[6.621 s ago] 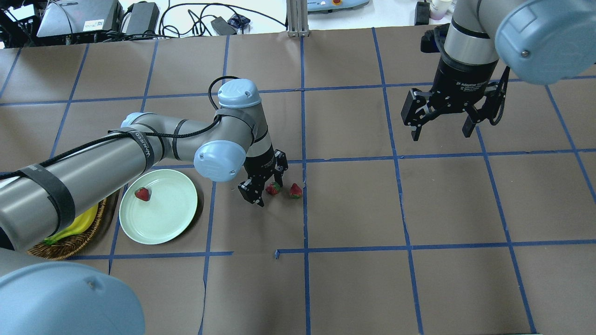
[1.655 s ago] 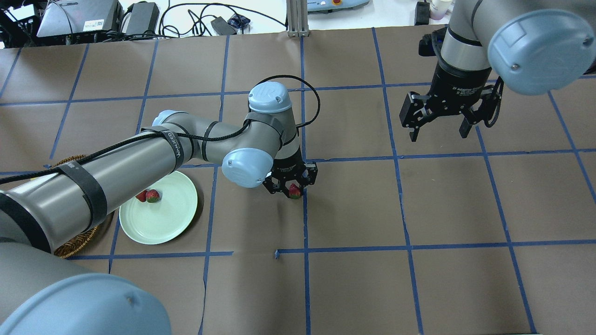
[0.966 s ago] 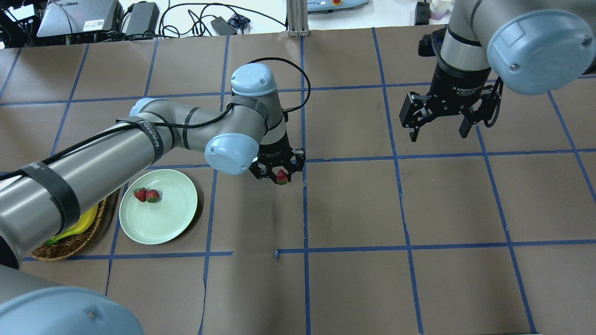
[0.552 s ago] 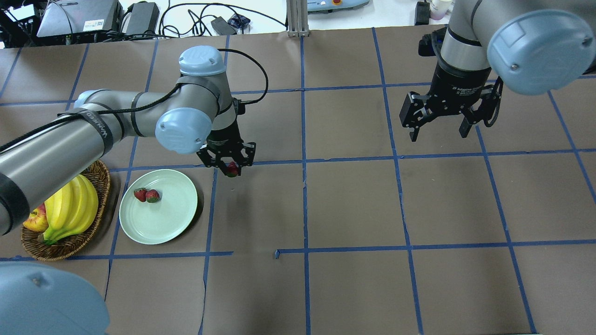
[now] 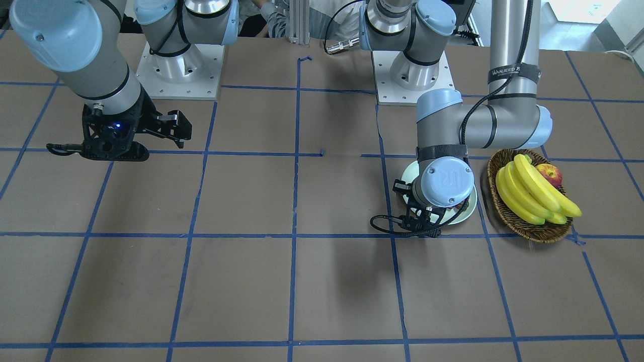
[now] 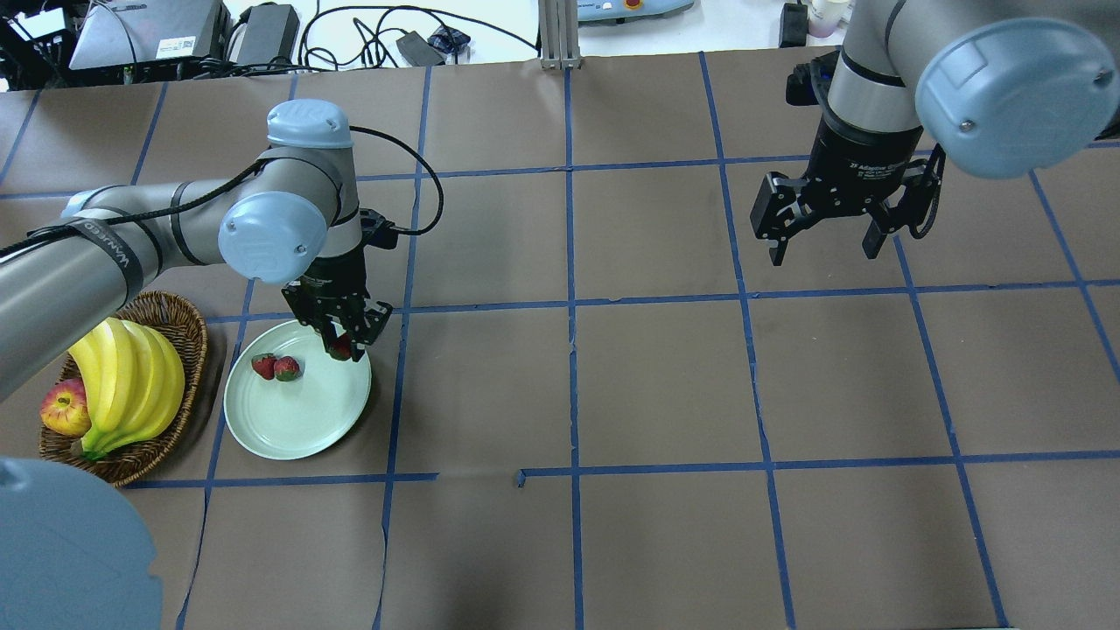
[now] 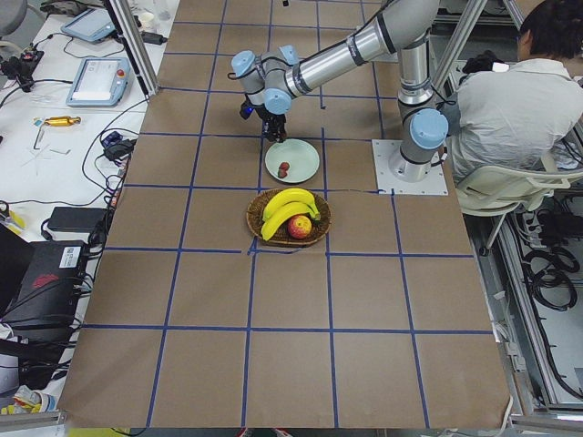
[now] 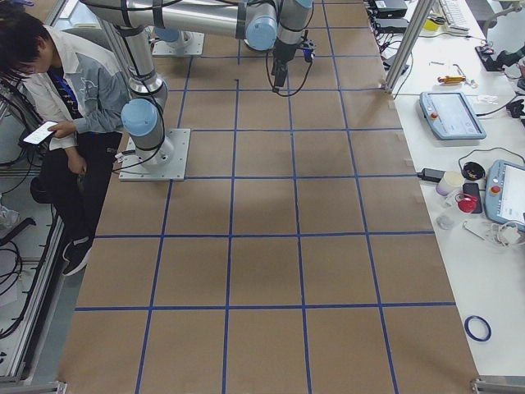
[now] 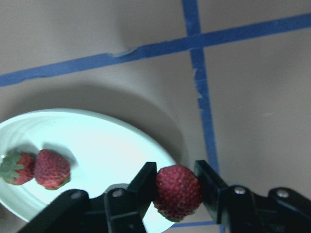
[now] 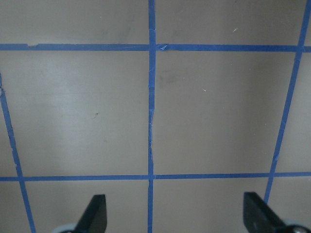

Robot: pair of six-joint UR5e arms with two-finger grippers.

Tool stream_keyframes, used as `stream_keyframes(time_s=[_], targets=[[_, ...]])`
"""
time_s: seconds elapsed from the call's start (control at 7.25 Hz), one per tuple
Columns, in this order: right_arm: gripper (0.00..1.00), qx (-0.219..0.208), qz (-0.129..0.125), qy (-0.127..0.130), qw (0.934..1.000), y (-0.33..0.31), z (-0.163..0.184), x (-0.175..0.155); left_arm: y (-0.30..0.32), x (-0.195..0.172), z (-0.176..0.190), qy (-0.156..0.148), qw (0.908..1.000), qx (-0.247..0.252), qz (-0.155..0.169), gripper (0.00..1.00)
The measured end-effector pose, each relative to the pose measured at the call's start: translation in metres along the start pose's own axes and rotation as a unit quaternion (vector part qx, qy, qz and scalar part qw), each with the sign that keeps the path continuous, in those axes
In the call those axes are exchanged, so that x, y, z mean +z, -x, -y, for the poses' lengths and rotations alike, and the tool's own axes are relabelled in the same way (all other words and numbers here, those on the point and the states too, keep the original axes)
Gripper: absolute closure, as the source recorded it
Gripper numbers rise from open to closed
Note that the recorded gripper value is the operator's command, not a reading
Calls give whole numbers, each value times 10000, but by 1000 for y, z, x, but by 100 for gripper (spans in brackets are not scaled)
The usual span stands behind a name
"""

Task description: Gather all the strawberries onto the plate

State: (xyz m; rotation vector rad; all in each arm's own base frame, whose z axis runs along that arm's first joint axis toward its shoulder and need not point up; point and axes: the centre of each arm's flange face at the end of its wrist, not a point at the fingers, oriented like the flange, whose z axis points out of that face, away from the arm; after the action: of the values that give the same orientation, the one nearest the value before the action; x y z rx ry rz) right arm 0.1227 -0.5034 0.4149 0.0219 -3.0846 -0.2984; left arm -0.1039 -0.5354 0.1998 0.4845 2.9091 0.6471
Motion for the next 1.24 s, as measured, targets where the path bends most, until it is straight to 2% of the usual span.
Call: stream_keyframes(time_s=[0.28,0.55,0.83,0.97,1.1,1.24], targets=[[0,19,0,-2,10000,0,0,0,2,6,-2,70,9999,122,35,0],[0,33,16,-16,10000,0,0,-1,5,-9,-1,-144,9999,-49,81,0],[0,27,40,-27,10000,1,-1,-2,-1,-56,-4,-706,9943,-771,222,0],[0,24,49,-33,10000,1,-1,-3,-4,-88,-9,-1076,9870,-1163,285,0],[0,30,61,-78,9999,1,-2,-8,-6,-121,-19,-1410,9799,-1382,269,0],[0,77,77,-188,9998,2,-3,-19,-10,-152,-36,-1608,9761,-1442,219,0]])
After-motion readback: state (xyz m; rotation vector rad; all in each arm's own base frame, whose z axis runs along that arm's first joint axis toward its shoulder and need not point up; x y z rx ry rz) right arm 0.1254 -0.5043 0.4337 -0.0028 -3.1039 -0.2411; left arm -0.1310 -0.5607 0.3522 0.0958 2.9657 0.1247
